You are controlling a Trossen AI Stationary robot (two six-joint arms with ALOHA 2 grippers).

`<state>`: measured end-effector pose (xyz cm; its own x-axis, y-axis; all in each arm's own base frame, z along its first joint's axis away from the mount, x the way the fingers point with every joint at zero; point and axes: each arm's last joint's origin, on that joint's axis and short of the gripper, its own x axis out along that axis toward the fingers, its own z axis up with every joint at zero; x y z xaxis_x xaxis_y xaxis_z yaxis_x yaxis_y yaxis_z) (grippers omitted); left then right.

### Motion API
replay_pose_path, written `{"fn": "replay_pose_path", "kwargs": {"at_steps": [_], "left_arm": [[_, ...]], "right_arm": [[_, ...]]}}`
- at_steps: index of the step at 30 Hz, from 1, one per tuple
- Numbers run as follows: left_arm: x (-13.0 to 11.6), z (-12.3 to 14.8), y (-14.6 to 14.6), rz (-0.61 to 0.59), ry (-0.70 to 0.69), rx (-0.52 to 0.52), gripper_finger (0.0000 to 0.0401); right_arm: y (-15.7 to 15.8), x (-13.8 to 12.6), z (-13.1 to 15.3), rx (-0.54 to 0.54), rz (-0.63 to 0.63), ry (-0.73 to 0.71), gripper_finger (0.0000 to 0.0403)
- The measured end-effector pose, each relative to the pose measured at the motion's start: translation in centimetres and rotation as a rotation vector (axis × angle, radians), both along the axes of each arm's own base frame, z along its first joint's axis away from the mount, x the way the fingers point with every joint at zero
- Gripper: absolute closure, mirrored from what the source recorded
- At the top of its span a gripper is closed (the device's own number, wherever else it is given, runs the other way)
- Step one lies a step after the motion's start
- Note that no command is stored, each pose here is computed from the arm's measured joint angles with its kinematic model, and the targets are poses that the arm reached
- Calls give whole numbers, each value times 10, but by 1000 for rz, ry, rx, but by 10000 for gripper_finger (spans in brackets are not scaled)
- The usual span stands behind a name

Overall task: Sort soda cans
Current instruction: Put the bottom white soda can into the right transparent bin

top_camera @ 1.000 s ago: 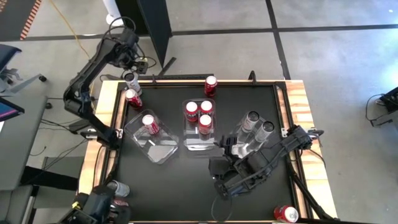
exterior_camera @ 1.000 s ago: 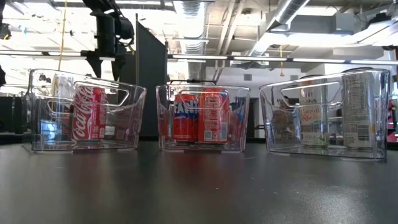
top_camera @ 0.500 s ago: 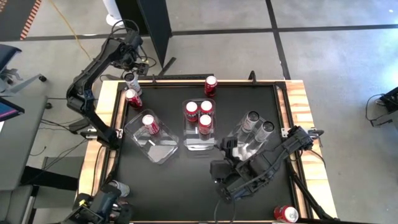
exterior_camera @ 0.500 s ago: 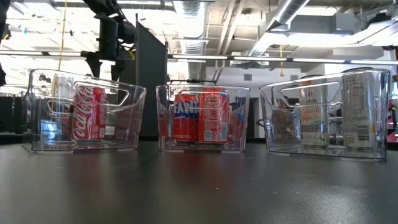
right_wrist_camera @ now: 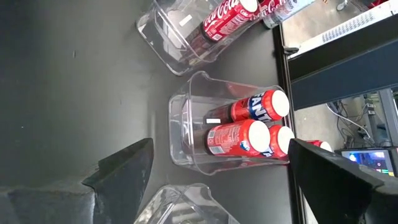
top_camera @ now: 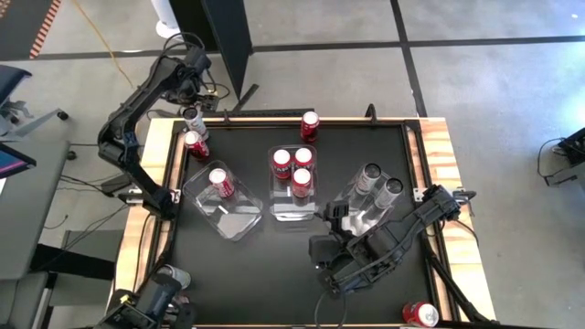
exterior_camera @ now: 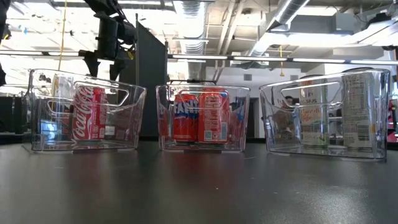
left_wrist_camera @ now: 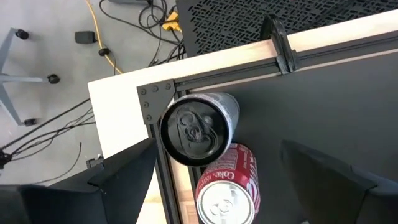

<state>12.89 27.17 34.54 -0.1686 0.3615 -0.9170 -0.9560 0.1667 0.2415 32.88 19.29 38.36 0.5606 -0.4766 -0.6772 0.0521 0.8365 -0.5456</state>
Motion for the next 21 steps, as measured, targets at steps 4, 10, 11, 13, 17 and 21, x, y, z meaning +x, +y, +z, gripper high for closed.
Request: {"fn": "replay_pose_path", "kwargs": {"at_steps": [4,10,11,13,17,21], "left_arm": [[0,0,-1,16,0,-4,63],[3,-15,4,24,30,-23,72],[3,-16,5,24,32,-9,76],[3,-14,5,30,28,18,82],[2,-17,4,35,41,-3,92],[2,-24,5,37,47,-16,96]], "right_arm": [[1,0,0,4,-2,-5,14],[5,-3,0,8,0,-12,14],[6,-3,0,8,4,-12,14],[9,-5,0,5,12,-14,14],[12,-7,0,4,21,-15,14],[14,-9,0,3,29,-16,14]]}}
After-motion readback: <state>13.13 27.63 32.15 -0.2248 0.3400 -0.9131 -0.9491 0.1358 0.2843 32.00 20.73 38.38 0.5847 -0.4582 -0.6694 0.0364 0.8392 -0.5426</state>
